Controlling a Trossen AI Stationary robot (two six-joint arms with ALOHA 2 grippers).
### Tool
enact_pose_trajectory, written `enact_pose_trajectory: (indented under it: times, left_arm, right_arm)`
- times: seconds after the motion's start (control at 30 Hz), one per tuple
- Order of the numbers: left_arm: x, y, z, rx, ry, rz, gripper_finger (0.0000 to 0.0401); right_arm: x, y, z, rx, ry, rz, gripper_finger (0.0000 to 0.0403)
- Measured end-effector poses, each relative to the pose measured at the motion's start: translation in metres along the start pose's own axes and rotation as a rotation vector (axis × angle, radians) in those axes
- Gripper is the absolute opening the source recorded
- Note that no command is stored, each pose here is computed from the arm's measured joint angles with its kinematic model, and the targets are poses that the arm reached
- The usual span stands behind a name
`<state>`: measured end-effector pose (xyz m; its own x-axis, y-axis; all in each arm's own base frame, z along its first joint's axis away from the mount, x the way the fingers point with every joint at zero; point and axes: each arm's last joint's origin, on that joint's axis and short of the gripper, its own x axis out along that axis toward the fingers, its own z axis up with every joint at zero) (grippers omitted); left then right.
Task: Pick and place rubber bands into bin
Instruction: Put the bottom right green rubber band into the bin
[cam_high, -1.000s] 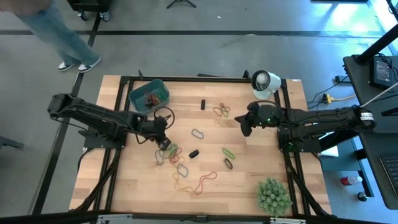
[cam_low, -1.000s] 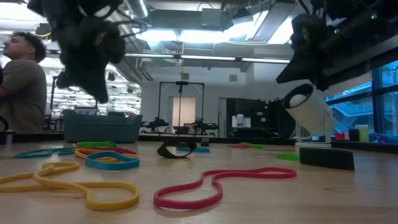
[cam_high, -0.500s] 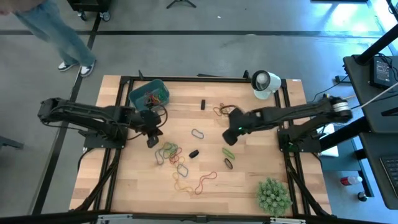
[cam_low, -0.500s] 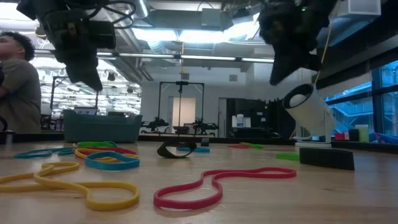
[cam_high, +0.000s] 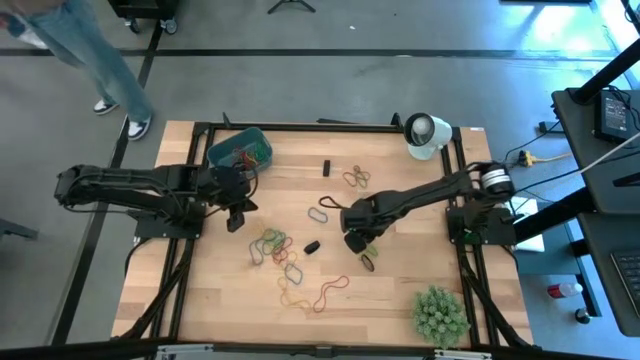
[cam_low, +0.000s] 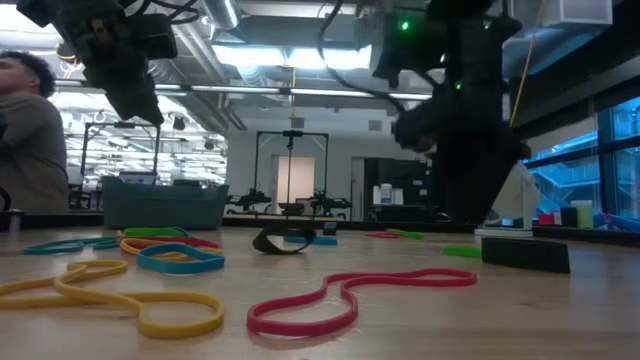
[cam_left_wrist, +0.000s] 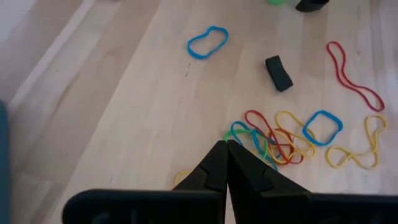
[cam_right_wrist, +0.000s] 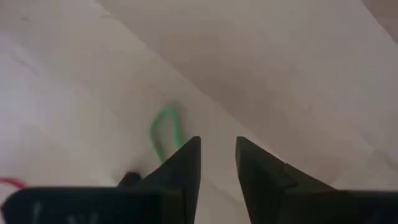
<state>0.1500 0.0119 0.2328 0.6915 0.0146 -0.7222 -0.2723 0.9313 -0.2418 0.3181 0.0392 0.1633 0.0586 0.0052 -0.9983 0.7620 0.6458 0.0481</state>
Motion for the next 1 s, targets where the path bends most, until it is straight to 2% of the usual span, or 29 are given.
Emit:
enact_pose_trajectory:
  times: [0.3,0.47,0.7,0.9,1.0]
  left_arm:
    - [0.000,0.001,0.000,-0.001,-0.006,0.025,0.0015]
    - [0.000,0.001,0.000,0.000,-0.008,0.028,0.0024]
    - [0.000,0.001,0.003,0.000,-0.042,0.067,0.0048]
    - [0.000,0.001,0.005,-0.002,-0.068,0.064,0.0093]
    - [0.000,0.001,0.006,-0.018,-0.075,0.060,0.0116]
  right_arm:
    - [0.015,0.010,0.002,0.015,0.011,0.040,0.0113]
    - [0.016,0.015,-0.005,0.017,0.010,0.045,0.0103]
    - [0.020,0.020,-0.014,0.008,0.005,0.048,0.0071]
    - [0.028,0.020,-0.019,0.002,0.016,0.016,0.0016]
    - [0.026,0.022,-0.018,0.000,0.016,0.018,0.0007]
